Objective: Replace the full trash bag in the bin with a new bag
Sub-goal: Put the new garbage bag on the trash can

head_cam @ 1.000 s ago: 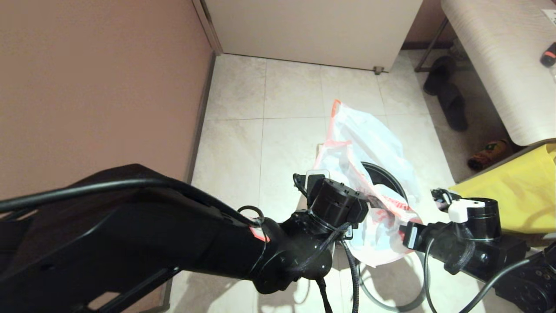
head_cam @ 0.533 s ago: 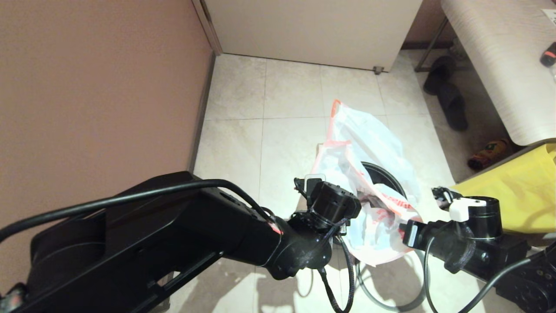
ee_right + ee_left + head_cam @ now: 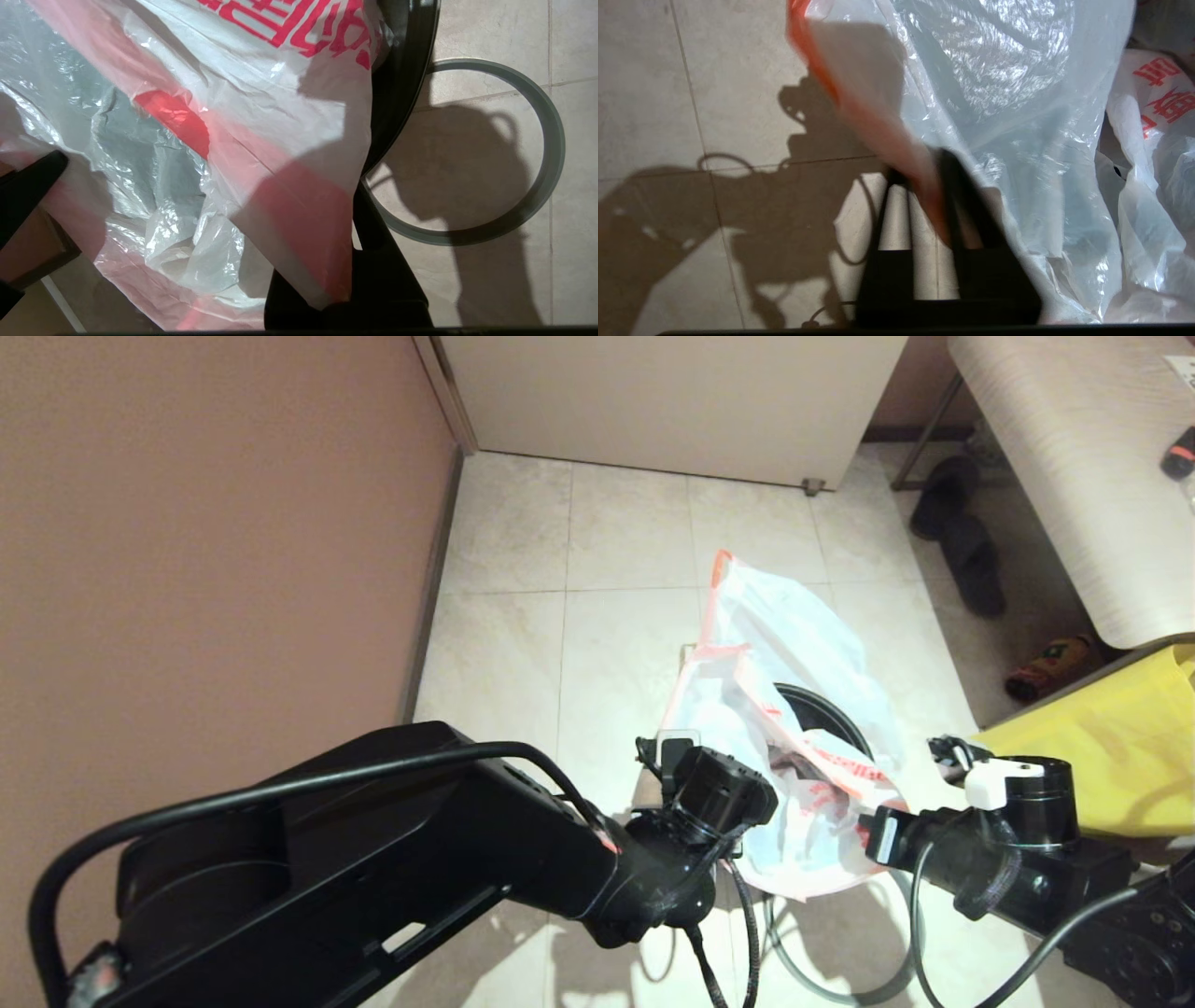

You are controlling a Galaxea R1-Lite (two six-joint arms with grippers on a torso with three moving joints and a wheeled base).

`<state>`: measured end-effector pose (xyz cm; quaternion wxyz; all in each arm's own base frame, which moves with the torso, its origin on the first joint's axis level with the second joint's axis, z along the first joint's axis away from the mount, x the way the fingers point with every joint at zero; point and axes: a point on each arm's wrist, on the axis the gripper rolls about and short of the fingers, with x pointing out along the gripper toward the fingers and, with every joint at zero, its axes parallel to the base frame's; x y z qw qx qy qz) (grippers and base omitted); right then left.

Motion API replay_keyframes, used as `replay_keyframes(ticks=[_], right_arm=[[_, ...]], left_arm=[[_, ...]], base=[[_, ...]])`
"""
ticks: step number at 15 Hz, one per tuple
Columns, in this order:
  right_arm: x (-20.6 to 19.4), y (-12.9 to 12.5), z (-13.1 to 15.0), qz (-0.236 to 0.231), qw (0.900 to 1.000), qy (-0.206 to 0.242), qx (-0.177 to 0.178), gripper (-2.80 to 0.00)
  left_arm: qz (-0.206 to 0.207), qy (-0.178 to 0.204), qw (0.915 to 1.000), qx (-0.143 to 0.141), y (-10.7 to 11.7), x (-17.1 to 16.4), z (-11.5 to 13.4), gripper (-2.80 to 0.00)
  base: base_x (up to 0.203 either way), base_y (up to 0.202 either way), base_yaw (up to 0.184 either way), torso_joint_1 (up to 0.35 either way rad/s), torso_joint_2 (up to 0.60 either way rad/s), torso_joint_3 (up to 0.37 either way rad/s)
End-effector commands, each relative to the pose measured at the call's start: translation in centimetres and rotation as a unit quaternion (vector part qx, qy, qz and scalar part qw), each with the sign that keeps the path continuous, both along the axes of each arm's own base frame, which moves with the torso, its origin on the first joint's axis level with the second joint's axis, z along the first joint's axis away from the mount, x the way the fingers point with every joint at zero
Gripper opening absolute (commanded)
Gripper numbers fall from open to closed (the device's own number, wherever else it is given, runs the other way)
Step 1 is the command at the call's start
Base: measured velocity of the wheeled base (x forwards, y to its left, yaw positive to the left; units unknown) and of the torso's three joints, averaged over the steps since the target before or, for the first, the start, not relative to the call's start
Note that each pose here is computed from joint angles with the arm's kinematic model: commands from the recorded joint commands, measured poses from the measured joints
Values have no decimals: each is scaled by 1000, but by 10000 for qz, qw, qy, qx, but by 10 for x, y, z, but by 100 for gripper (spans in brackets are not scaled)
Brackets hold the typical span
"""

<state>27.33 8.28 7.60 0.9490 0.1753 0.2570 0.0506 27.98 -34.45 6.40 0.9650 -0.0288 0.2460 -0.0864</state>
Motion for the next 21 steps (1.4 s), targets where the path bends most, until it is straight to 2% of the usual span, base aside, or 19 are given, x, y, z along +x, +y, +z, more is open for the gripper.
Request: replay_keyframes(ticks=[1, 4, 10, 13, 17, 19, 21], right_arm=[[-1, -3, -12, -61, 9997, 226, -80, -280], [-5, -16, -24, -228, 9983, 509, -196, -280], [11, -18, -57, -316, 9946, 930, -337, -280], [38, -20, -77, -327, 9941, 909, -484, -280], [55, -20, -99, -326, 9929, 987, -580, -280], [62, -19, -102, -337, 9955, 713, -526, -280], [65, -19, -98, -335, 9971, 468, -497, -280]], left_arm=[[42, 165, 9997, 189, 8, -5, -13, -280], [144, 262, 9990, 325, 19, 0, -24, -280], [368, 232, 9981, 444, 23, 35, -43, -280], [283, 118, 9988, 390, 13, 53, -46, -280], [105, 330, 9978, 560, 7, 50, -75, -280], [107, 334, 9980, 526, 5, 53, -80, -280], [122, 277, 9984, 475, 4, 54, -74, -280]], base=[[0, 0, 0, 0, 0, 0], [0, 0, 0, 0, 0, 0], [0, 0, 0, 0, 0, 0], [0, 0, 0, 0, 0, 0], [0, 0, 0, 0, 0, 0], [0, 0, 0, 0, 0, 0], [0, 0, 0, 0, 0, 0]])
